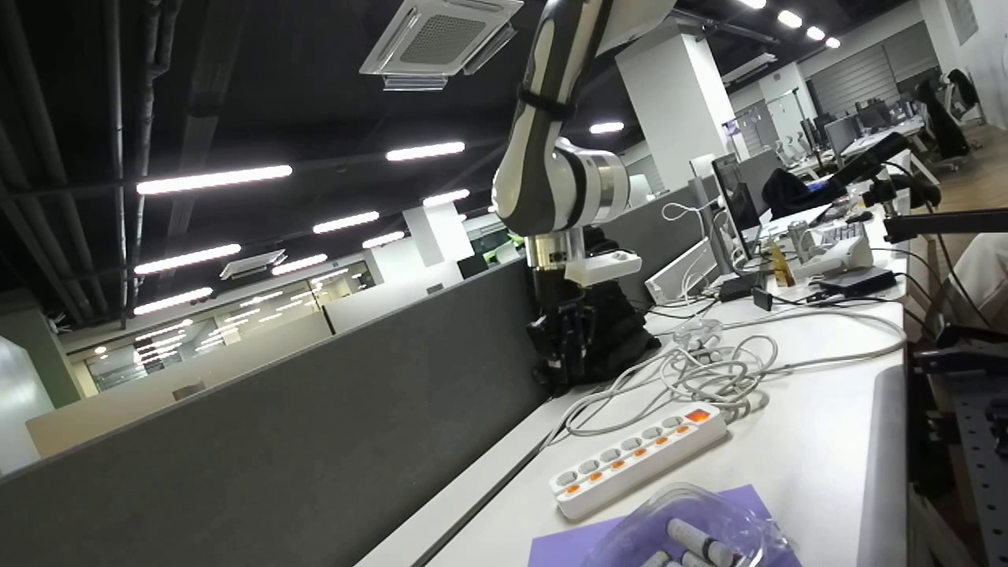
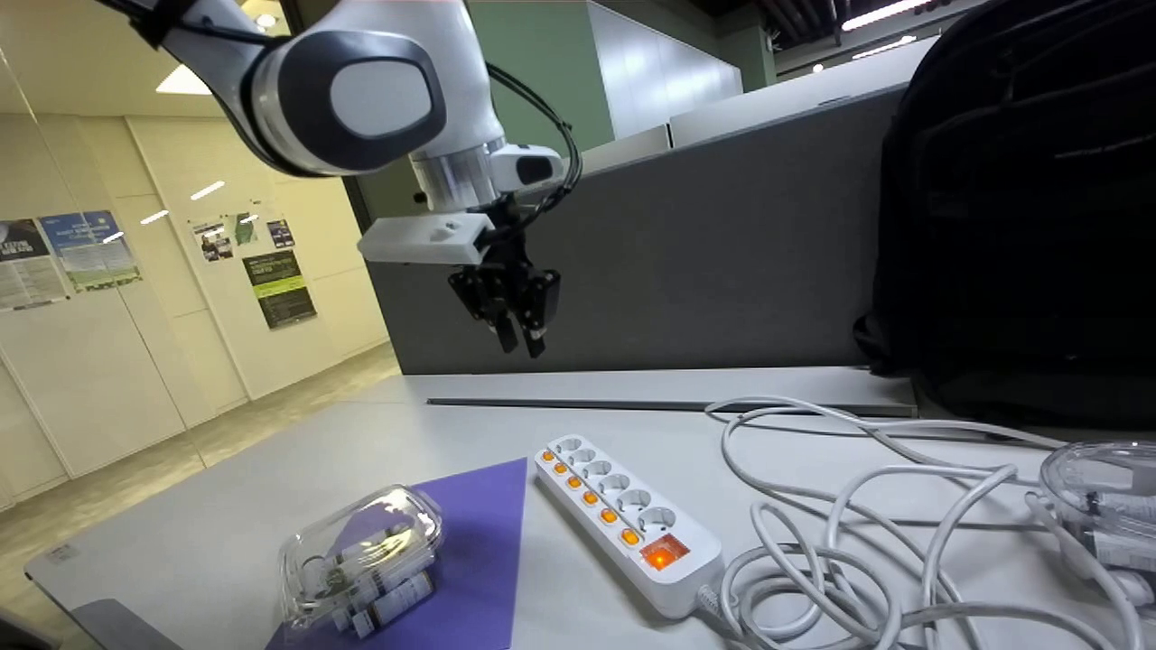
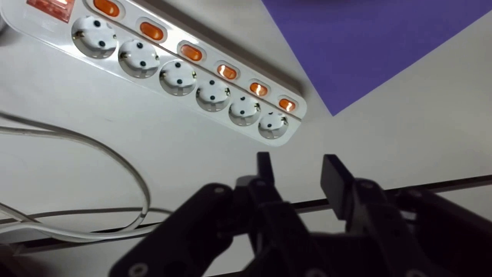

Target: Switch on the middle switch of the extension cord

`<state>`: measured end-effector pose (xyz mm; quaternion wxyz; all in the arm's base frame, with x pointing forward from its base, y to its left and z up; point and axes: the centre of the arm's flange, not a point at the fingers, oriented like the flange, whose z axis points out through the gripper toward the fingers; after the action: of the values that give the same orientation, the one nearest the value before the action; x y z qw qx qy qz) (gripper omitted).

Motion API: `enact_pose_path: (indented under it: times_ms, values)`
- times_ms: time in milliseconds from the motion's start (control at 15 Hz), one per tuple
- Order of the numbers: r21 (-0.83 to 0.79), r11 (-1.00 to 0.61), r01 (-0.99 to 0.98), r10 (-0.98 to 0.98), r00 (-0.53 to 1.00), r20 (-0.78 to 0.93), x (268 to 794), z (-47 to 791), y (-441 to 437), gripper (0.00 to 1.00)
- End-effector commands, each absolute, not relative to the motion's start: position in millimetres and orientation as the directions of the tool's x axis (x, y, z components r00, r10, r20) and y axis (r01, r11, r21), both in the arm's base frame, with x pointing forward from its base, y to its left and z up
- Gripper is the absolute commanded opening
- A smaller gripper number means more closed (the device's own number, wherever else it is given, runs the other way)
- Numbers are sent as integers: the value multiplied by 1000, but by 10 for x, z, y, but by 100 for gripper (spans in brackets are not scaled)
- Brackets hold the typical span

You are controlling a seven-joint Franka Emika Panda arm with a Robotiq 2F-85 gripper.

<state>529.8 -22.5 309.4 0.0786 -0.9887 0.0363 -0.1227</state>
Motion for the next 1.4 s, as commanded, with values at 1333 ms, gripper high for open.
enact_pose_path:
  times_ms: [1333]
  values:
    - [-18, -994, -109, -110, 966, 235, 5446, 2257, -594, 0]
